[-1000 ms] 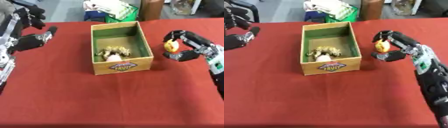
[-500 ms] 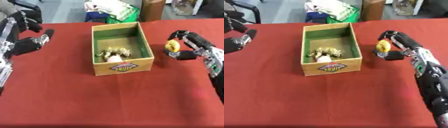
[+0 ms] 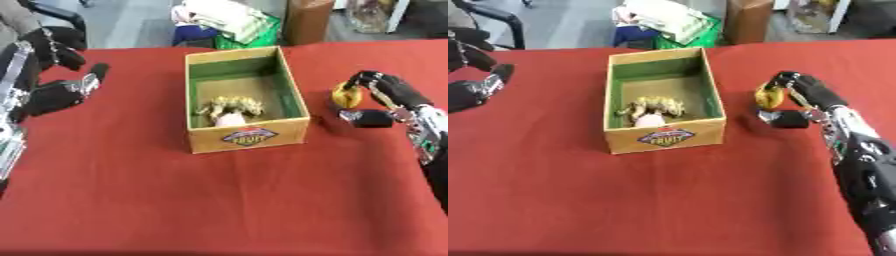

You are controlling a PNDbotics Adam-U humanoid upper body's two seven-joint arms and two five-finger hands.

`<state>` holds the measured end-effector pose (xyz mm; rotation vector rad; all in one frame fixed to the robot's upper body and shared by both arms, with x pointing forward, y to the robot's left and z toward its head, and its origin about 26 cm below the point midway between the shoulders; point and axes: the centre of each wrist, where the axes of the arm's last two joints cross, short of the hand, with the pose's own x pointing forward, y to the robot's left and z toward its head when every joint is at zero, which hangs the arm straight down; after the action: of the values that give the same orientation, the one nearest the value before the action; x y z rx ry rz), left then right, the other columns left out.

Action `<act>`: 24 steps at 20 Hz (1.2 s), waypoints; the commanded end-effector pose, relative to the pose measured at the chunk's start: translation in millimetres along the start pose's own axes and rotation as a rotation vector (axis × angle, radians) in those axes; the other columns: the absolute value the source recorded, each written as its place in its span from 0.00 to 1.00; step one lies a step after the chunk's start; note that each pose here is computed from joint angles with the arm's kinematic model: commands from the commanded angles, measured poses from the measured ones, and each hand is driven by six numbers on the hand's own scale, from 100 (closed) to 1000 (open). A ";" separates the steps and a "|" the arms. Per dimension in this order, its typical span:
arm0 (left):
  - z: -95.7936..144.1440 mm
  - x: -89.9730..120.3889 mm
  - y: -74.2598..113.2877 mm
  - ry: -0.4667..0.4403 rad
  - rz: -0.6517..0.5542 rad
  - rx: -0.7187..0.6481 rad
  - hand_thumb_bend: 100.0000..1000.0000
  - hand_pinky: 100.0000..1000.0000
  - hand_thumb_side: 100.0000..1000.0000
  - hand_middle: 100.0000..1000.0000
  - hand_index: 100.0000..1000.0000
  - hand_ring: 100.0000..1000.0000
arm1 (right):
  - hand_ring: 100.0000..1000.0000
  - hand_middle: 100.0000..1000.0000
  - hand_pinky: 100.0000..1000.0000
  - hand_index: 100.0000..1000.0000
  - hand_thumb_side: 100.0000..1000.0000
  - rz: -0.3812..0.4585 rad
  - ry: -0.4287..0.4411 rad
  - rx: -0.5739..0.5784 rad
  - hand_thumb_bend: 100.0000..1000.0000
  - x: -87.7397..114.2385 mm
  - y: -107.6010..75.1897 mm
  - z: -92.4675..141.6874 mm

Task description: Pick up objects on the table and place them in the box.

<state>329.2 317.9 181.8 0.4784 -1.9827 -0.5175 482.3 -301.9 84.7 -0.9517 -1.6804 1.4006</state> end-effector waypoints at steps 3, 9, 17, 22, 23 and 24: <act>-2.2 7.0 9.3 -0.026 -0.021 0.021 0.37 0.55 0.10 0.54 0.72 0.53 | 0.76 0.76 0.62 0.78 0.63 0.085 0.100 -0.125 0.17 -10.4 -18.8 -0.6; -1.3 5.2 7.9 -0.018 -0.019 0.018 0.38 0.55 0.10 0.54 0.72 0.52 | 0.76 0.78 0.64 0.81 0.65 0.162 0.152 -0.114 0.21 -11.3 -10.4 2.5; 0.0 4.2 6.5 -0.014 -0.014 0.016 0.37 0.55 0.10 0.54 0.72 0.52 | 0.62 0.71 0.48 0.78 0.61 0.185 0.173 -0.047 0.11 -11.1 -0.4 6.2; 0.5 3.6 5.5 -0.011 -0.011 0.013 0.37 0.55 0.10 0.54 0.72 0.52 | 0.47 0.43 0.31 0.54 0.50 0.183 0.182 -0.082 0.00 -9.7 -2.4 4.5; 0.4 3.5 5.5 -0.010 -0.011 0.013 0.37 0.55 0.10 0.54 0.72 0.52 | 0.45 0.37 0.29 0.45 0.47 0.182 0.182 -0.104 0.00 -9.4 -3.3 4.1; 0.4 3.4 5.4 -0.010 -0.010 0.013 0.37 0.55 0.10 0.54 0.72 0.52 | 0.44 0.32 0.27 0.38 0.43 0.180 0.181 -0.129 0.00 -9.2 -4.2 3.6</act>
<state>327.7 316.7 178.3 0.4699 -1.9757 -0.5123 479.0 -305.7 71.2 -1.2360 -1.5628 1.3251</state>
